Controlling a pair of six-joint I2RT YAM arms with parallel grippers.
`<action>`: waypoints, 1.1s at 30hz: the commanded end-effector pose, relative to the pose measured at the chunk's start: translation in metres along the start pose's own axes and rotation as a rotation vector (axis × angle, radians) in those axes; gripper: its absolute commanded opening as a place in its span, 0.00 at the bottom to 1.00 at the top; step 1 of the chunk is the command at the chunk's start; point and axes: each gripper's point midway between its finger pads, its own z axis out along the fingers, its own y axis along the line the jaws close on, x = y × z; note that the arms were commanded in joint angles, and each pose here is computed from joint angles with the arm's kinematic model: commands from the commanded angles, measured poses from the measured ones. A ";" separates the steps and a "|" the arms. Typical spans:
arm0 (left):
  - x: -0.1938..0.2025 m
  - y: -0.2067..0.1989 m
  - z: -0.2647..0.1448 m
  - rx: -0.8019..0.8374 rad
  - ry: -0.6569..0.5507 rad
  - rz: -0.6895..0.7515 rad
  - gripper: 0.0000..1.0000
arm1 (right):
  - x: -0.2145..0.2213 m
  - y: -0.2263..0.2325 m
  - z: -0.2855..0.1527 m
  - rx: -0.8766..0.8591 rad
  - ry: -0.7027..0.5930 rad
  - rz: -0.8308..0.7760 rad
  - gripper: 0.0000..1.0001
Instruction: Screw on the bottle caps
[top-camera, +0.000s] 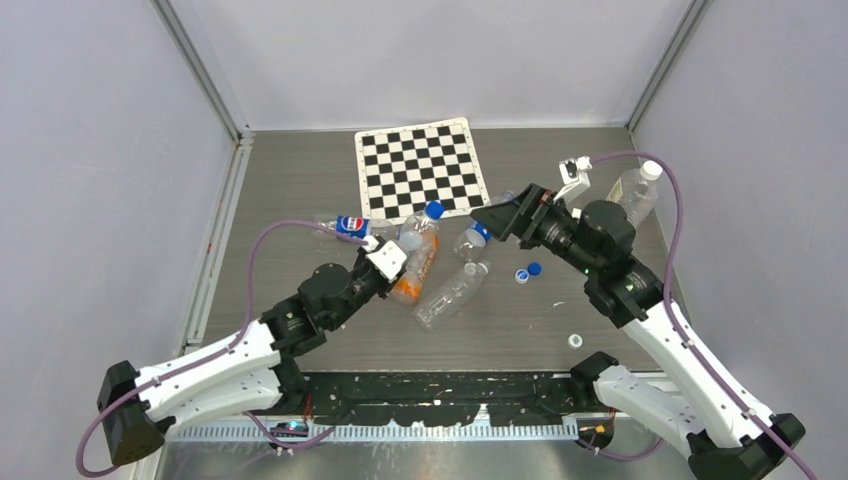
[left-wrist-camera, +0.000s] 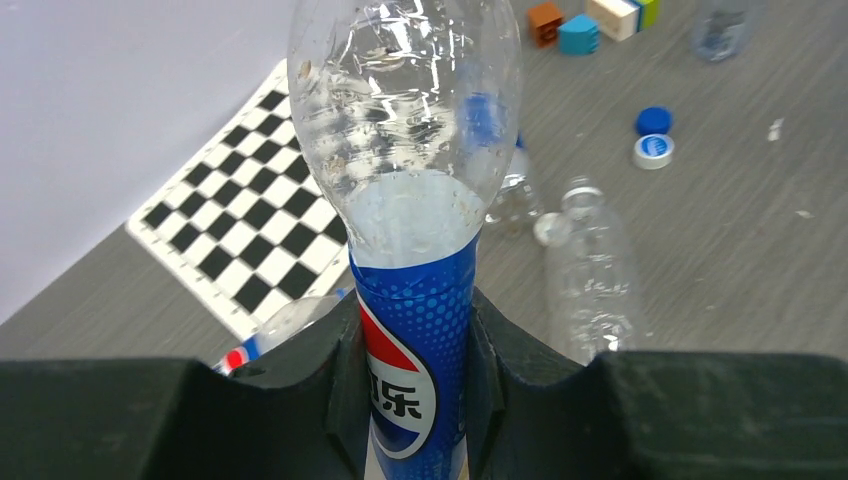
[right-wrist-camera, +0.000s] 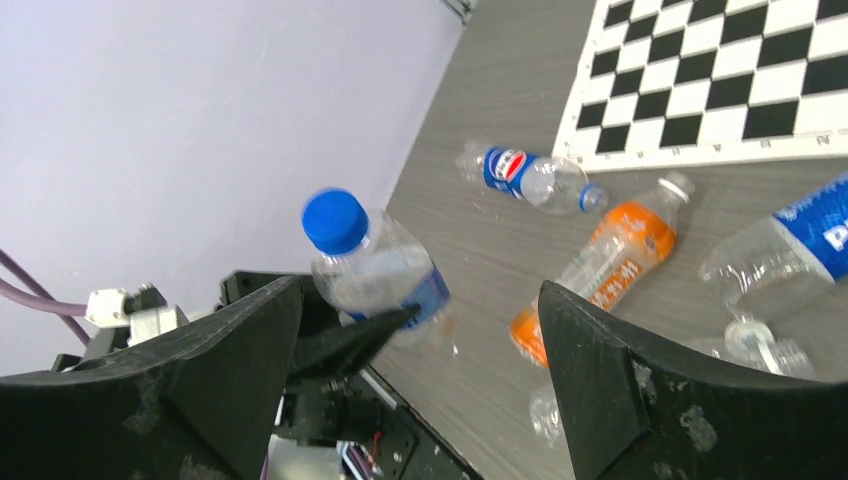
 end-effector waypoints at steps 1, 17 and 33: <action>-0.040 -0.020 0.013 0.094 -0.171 -0.139 0.34 | -0.041 0.037 0.012 -0.129 -0.136 -0.047 0.94; -0.058 -0.035 0.041 0.136 -0.225 -0.185 0.34 | -0.016 0.048 0.049 -0.062 -0.063 -0.170 0.63; -0.061 -0.032 0.052 0.100 -0.249 -0.233 0.56 | -0.016 0.029 0.048 0.048 -0.067 -0.278 0.02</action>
